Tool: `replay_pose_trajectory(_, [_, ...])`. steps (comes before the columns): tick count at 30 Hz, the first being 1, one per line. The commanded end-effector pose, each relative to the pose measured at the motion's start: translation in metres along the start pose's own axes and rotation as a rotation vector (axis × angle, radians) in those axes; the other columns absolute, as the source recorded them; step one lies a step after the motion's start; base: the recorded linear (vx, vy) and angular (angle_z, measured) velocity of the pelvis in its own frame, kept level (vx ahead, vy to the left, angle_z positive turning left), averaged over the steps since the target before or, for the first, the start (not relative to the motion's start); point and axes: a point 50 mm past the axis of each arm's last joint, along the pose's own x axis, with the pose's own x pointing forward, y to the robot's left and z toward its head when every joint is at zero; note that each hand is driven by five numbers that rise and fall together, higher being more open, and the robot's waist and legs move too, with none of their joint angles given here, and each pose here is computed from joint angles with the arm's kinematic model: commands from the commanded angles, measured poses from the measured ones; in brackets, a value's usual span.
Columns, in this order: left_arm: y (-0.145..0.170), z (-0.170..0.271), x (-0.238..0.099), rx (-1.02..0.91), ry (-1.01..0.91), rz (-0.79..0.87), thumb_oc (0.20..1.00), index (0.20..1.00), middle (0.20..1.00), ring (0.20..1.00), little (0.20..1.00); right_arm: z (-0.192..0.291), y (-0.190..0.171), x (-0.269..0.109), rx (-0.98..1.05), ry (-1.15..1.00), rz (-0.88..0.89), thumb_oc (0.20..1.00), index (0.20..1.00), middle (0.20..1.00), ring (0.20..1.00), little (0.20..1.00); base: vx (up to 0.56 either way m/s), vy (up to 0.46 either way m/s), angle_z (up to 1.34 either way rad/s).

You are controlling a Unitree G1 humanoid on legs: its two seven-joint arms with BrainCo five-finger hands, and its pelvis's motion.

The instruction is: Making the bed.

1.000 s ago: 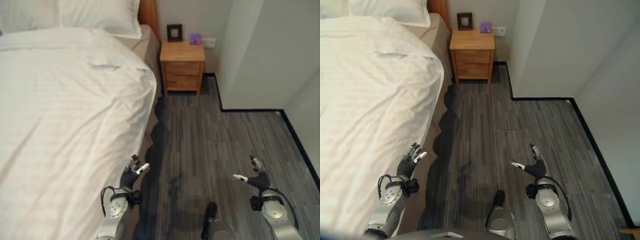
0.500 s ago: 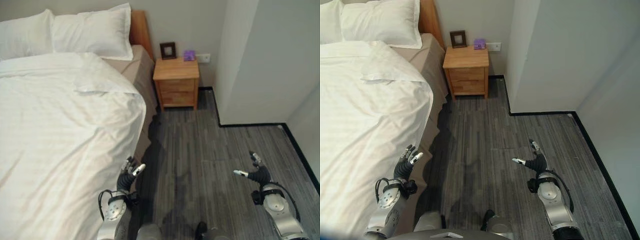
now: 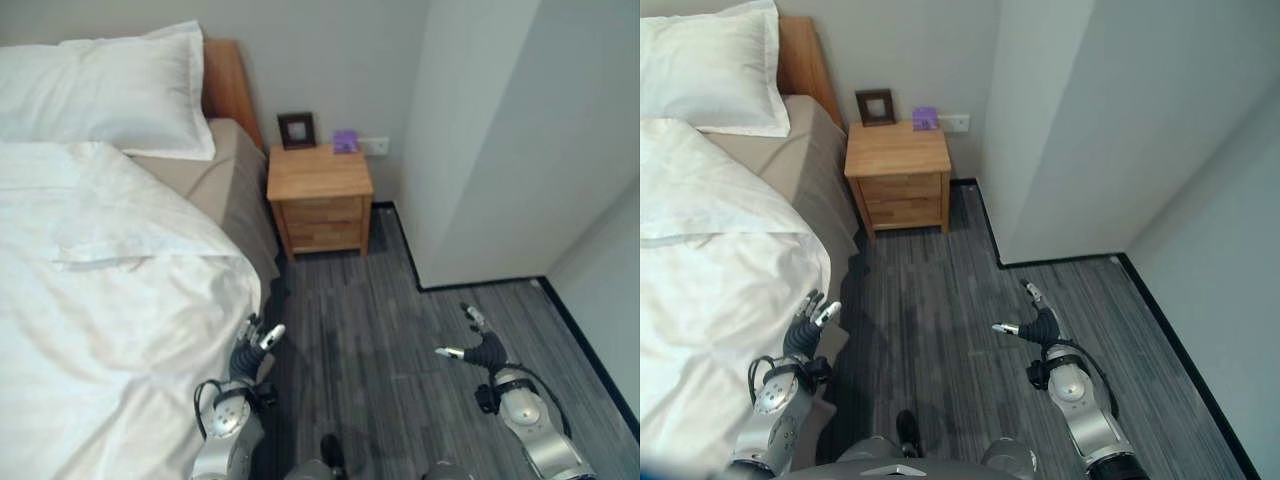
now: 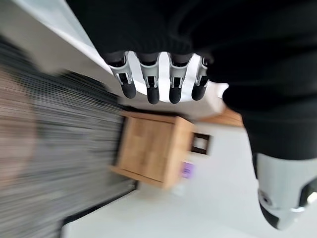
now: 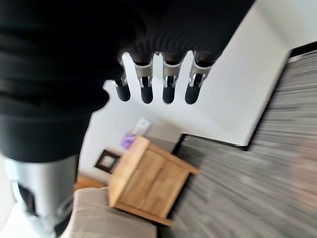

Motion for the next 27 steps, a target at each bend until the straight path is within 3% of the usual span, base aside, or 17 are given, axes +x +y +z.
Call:
replay_pose_trajectory(1, [0.011,0.032,0.0,0.062,-0.159,0.022,1.0,1.0,1.0,1.0,1.0,0.037,-0.022,0.022,0.015,-0.173,-0.094,1.0,1.0,1.0,1.0,1.0,0.44,-0.131,0.47])
replay_pose_trajectory(13, [0.025,0.03,0.001,0.055,-0.168,0.086,1.0,1.0,1.0,1.0,1.0,0.017,-0.017,0.011,0.038,-0.09,-0.053,1.0,1.0,1.0,1.0,1.0,0.5,-0.215,0.92])
replay_pose_trajectory(20, [0.028,0.028,-0.003,-0.079,-0.155,0.128,1.0,1.0,1.0,1.0,1.0,0.031,-0.032,0.024,-0.004,-0.146,-0.062,1.0,1.0,1.0,1.0,1.0,0.22,-0.222,0.41])
replay_pose_trajectory(27, [0.031,0.025,-0.005,-0.057,-0.123,0.105,1.0,1.0,1.0,1.0,1.0,0.027,-0.048,0.024,-0.006,-0.127,-0.137,1.0,1.0,1.0,1.0,1.0,0.29,-0.05,0.8])
